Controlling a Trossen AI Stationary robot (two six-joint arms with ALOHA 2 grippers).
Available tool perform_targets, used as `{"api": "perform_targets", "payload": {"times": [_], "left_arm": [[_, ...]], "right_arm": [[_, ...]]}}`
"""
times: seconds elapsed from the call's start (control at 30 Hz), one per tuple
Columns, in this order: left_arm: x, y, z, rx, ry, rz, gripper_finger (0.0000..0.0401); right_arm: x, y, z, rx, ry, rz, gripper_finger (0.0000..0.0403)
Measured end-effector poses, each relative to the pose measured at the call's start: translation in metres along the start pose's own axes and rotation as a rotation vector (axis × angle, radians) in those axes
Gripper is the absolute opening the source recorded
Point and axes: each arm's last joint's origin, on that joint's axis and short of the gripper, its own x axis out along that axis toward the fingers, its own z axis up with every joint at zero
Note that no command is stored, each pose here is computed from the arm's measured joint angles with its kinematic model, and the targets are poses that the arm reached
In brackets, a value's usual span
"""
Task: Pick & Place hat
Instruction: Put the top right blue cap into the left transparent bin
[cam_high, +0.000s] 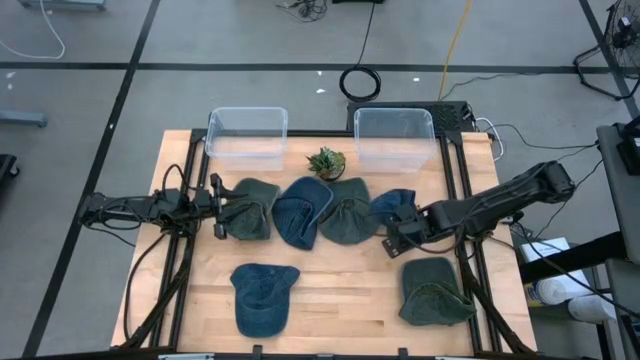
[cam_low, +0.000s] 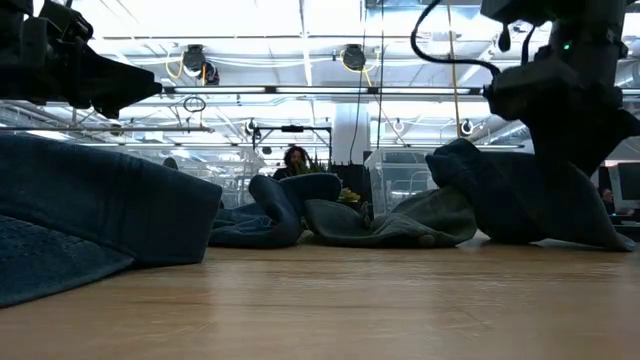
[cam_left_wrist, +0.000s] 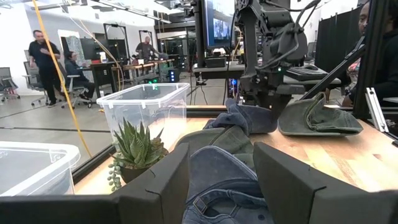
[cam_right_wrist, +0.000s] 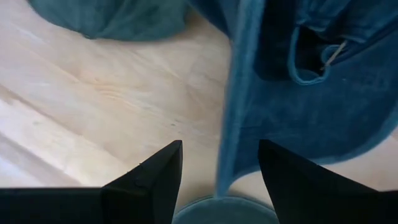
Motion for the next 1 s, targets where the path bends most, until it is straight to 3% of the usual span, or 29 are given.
{"api": "perform_targets", "payload": {"times": [0.23, 0.5, 1.0], "left_arm": [[0.0000, 0.0000, 0.0000, 0.000, 0.000, 0.000, 0.0187], [0.0000, 0.0000, 0.0000, 0.000, 0.000, 0.000, 0.0187], [0.0000, 0.0000, 0.0000, 0.000, 0.000, 0.000, 0.0186]], "right_arm": [[0.0060, -0.0020, -0.0011, 0.000, 0.006, -0.013, 0.0175], [0.0060, -0.0017, -0.0011, 0.001, 0.009, -0.010, 0.0017], [0.0021, -0.0072, -0.0021, 0.002, 0.014, -0.037, 0.0002]]}}
